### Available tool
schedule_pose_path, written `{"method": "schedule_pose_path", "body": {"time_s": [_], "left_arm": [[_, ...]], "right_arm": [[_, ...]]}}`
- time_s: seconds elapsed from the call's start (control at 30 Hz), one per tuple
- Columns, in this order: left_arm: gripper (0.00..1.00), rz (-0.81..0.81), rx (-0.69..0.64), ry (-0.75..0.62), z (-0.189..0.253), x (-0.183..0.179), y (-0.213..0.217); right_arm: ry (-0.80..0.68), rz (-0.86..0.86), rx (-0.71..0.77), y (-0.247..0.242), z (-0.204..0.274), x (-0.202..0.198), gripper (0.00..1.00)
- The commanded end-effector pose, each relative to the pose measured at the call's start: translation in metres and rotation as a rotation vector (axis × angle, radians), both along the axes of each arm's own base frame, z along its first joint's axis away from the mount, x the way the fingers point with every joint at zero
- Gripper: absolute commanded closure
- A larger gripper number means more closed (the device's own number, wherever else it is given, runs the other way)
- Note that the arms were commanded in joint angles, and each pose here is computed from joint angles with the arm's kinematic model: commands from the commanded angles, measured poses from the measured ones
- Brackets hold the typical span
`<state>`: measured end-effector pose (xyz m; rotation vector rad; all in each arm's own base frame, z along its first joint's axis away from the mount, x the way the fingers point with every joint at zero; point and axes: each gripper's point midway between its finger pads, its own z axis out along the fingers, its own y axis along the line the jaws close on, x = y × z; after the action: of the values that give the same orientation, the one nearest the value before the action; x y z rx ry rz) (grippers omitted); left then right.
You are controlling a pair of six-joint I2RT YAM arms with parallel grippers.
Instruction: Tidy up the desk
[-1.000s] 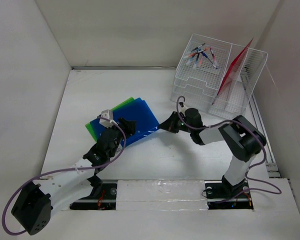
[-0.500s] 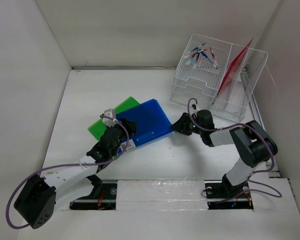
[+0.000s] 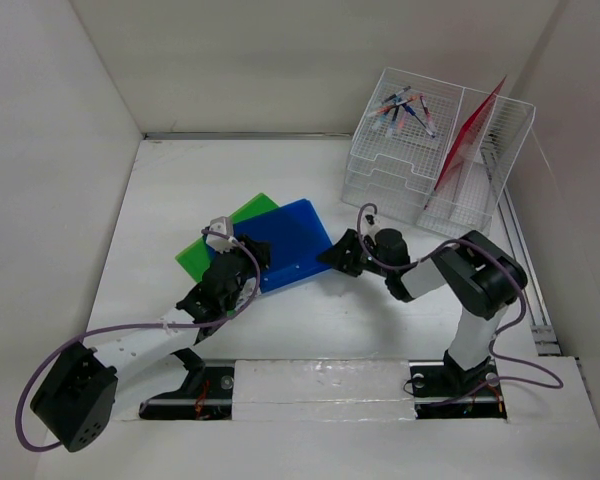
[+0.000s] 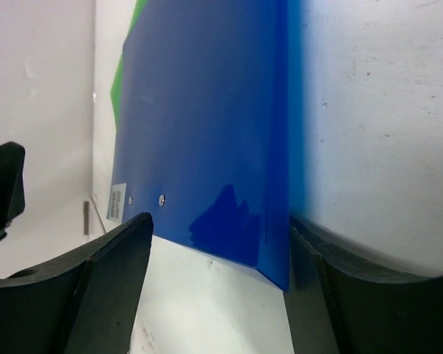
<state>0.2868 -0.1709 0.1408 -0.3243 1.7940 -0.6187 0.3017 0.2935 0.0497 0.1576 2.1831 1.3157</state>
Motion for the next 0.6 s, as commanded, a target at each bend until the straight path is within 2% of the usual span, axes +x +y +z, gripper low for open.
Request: {"method": "schedule_pose_path", "body": {"time_s": [0.0, 0.07, 0.17, 0.27, 0.5, 0.57], "left_arm": [[0.73, -0.019, -0.023, -0.069, 0.017, 0.001, -0.004], [0.74, -0.02, -0.021, -0.071, 0.016, 0.0, -0.003], [0.74, -0.018, -0.014, -0.071, 0.016, 0.002, -0.001], [0.74, -0.03, -0.023, -0.078, 0.018, 0.0, -0.003], [0.74, -0.046, -0.039, -0.113, 0.032, -0.002, -0.004], [0.74, -0.052, -0.054, -0.134, 0.041, -0.002, -0.005]], "right_arm": [[0.025, -0.087, 0.057, 0.002, -0.009, 0.002, 0.29], [0.04, -0.12, 0.079, 0.0, -0.014, 0.005, 0.32], [0.064, -0.175, 0.157, -0.005, -0.018, 0.008, 0.43], [0.048, -0.179, 0.199, -0.005, -0.017, 0.018, 0.6], [0.007, -0.196, 0.146, -0.009, -0.01, 0.023, 0.86], [-0.051, -0.184, 0.133, -0.007, 0.008, 0.025, 0.9]]}}
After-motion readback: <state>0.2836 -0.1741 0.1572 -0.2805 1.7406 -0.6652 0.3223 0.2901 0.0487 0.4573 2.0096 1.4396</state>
